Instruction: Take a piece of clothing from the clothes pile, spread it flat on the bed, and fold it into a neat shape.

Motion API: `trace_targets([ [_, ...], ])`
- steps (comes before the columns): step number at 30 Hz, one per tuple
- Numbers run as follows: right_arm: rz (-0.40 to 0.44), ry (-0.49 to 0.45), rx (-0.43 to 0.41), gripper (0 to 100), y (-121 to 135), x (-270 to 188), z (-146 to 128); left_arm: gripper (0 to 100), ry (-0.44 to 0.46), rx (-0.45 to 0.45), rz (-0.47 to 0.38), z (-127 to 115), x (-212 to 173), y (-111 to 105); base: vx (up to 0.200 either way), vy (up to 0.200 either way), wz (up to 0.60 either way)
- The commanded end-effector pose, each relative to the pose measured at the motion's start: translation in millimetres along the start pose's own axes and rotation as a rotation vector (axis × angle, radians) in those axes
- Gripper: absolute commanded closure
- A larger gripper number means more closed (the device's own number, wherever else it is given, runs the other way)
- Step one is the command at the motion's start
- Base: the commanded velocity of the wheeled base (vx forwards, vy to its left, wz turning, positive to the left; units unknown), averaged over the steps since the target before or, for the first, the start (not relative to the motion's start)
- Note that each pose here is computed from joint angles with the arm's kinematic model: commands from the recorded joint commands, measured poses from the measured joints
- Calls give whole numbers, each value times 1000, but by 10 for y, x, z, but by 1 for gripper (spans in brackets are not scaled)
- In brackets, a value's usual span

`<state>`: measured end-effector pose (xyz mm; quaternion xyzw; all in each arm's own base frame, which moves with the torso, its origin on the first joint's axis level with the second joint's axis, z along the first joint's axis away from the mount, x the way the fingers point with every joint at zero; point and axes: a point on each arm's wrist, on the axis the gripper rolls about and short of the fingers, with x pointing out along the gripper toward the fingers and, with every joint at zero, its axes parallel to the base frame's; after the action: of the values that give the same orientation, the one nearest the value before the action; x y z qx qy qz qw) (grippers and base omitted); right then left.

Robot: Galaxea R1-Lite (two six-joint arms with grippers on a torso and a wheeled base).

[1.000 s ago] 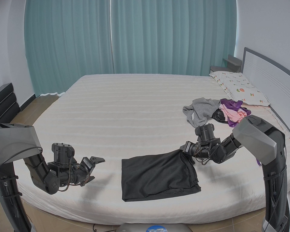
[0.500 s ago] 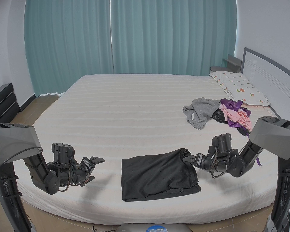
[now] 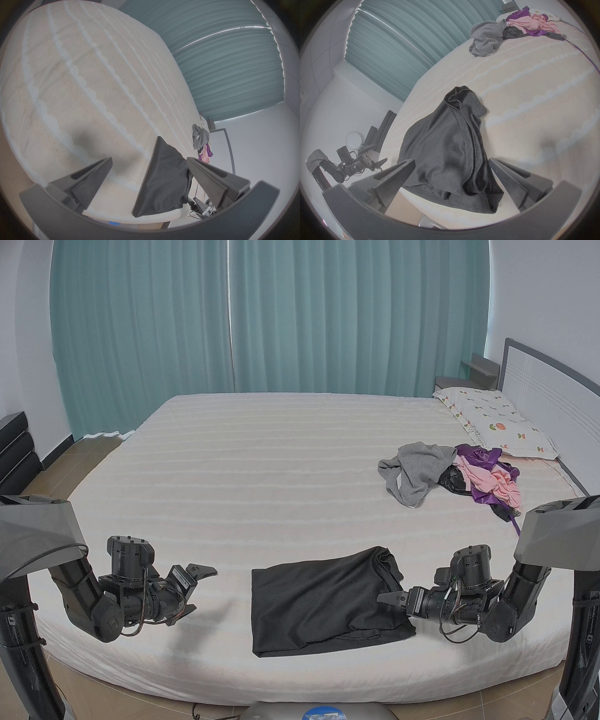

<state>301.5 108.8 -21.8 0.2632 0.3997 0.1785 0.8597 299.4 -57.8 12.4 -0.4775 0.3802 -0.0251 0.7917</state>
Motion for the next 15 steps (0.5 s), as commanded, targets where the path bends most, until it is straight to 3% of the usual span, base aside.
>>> trace_targets([
  [1, -12, 18, 5, 0, -47, 40, -42, 0, 2, -2, 3, -3, 5, 8, 0, 0, 0],
  [2, -15, 22, 2, 0, -53, 35, -54, 0, 1, -1, 1, -4, 0, 6, 0, 0, 0],
  [3, -19, 33, -6, 100, -64, 38, -77, 0, 1, -2, 1, -2, 2, 4, 0, 0, 0],
  [7, -32, 43, -45, 100, -89, 16, -107, 0, 2, -2, 3, -4, 0, 7, 0, 0, 0],
  [15, -24, 14, -47, 100, -28, -250, -72, 0, 2, -2, 3, -4, 0, 7, 0, 0, 0],
])
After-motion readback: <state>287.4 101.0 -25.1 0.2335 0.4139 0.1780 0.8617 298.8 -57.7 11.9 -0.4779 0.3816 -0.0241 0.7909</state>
